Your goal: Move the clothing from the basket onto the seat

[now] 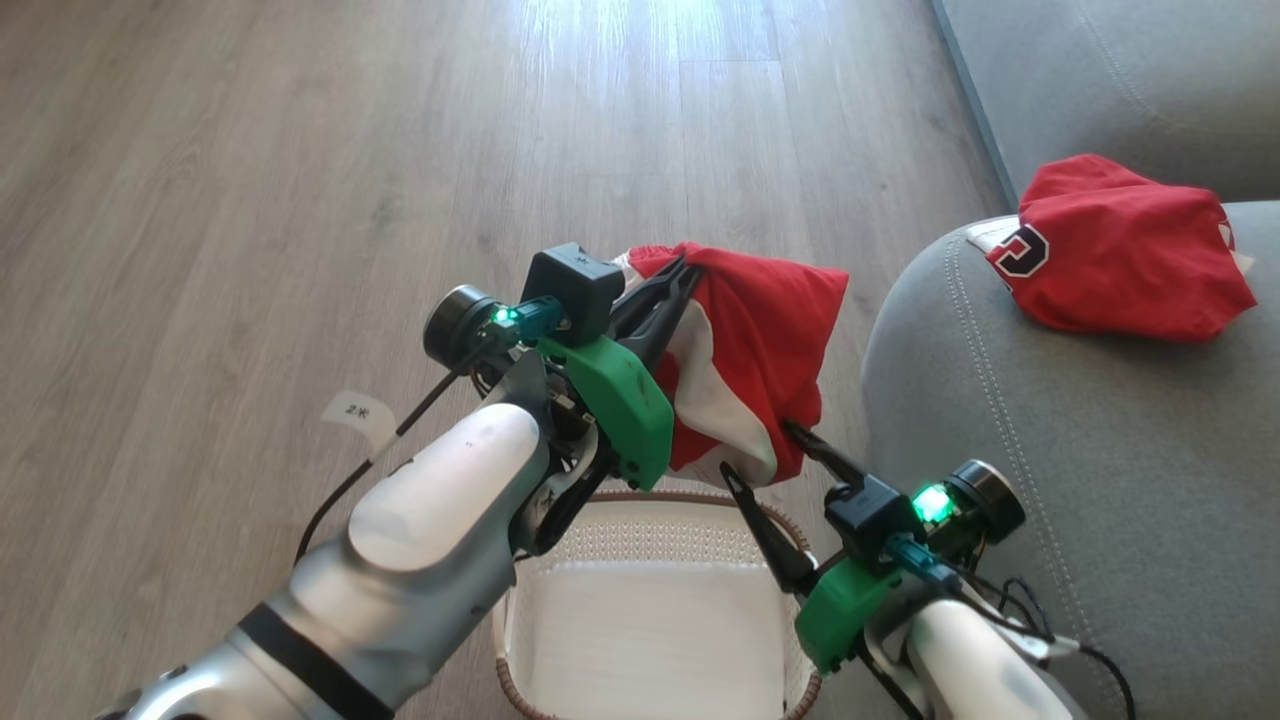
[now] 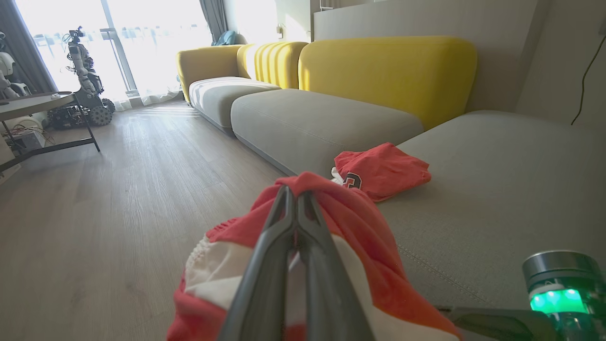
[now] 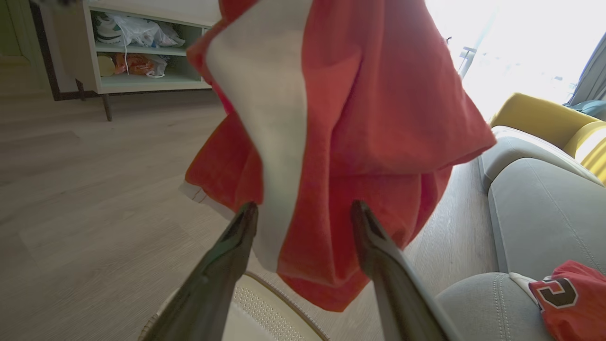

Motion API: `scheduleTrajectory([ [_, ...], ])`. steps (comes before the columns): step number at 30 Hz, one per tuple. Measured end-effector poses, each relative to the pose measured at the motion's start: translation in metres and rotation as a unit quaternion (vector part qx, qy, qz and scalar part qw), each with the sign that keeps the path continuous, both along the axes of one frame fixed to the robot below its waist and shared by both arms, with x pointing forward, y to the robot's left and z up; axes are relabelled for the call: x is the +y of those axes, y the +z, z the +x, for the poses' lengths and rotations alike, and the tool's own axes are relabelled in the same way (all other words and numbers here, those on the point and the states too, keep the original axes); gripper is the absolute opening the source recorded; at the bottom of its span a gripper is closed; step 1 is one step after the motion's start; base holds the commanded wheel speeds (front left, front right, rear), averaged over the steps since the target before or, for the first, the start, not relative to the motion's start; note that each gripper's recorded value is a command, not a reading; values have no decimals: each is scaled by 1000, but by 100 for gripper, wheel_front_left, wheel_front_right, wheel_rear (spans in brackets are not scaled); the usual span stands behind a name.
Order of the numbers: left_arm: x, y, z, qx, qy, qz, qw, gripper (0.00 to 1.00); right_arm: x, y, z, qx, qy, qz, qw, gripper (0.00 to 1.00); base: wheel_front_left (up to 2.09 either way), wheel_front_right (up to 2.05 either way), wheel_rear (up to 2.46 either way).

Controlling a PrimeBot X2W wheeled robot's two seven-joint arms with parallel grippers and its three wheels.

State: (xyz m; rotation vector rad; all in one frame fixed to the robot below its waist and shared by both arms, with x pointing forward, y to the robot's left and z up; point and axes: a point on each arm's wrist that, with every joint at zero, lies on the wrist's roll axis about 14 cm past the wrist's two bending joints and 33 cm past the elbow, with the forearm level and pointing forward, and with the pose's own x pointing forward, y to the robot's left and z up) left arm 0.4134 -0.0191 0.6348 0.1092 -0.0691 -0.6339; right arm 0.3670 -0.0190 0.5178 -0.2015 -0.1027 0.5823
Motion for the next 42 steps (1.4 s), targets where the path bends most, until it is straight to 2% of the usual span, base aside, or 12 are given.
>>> scheduleTrajectory([
  [8, 0, 4, -4, -5, -3, -9, 1000, 0, 4, 5, 14, -9, 6, -7, 1000, 100, 0, 0, 0],
  [9, 0, 5, -5, -7, -4, -10, 1000, 0, 5, 8, 16, -9, 7, -1, 1000, 85, 0, 0, 0],
  [11, 0, 6, -6, -9, -4, -12, 1000, 0, 8, 17, 17, -19, 10, 11, 1000, 45, 0, 0, 0],
  [12, 1, 6, -6, -8, -3, -12, 1000, 0, 9, 21, 17, -23, 12, 19, 999, 34, 0, 0, 0],
  [14, 3, 4, -5, -6, 0, -12, 1000, 0, 10, 25, 18, -26, 13, 26, 999, 0, 0, 0, 0],
  [21, 9, -11, -5, 10, 14, -31, 999, 0, 0, 36, 22, -37, -4, 42, 998, 0, 0, 0, 0],
  [23, 10, -19, -5, 16, 19, -32, 999, 36, -6, 38, 24, -40, -13, 45, 998, 0, 0, 0, 0],
  [24, 9, -21, -5, 18, 20, -32, 999, 60, -9, 39, 25, -41, -18, 46, 998, 0, 0, 0, 0],
  [25, 8, -23, -5, 21, 21, -34, 999, 93, -13, 40, 25, -42, -24, 48, 998, 0, 0, 0, 0],
  [26, 8, -26, -5, 25, 21, -36, 999, 100, -17, 40, 26, -43, -30, 49, 997, 0, 0, 0, 0],
  [35, -9, -43, -10, 33, 1, -47, 998, 100, -61, 42, 30, -51, -87, 42, 994, 0, 0, 0, 0],
  [42, -40, -60, -22, 47, -45, -40, 997, 100, -121, 43, 29, -59, -161, 34, 985, 0, 0, 0, 0],
])
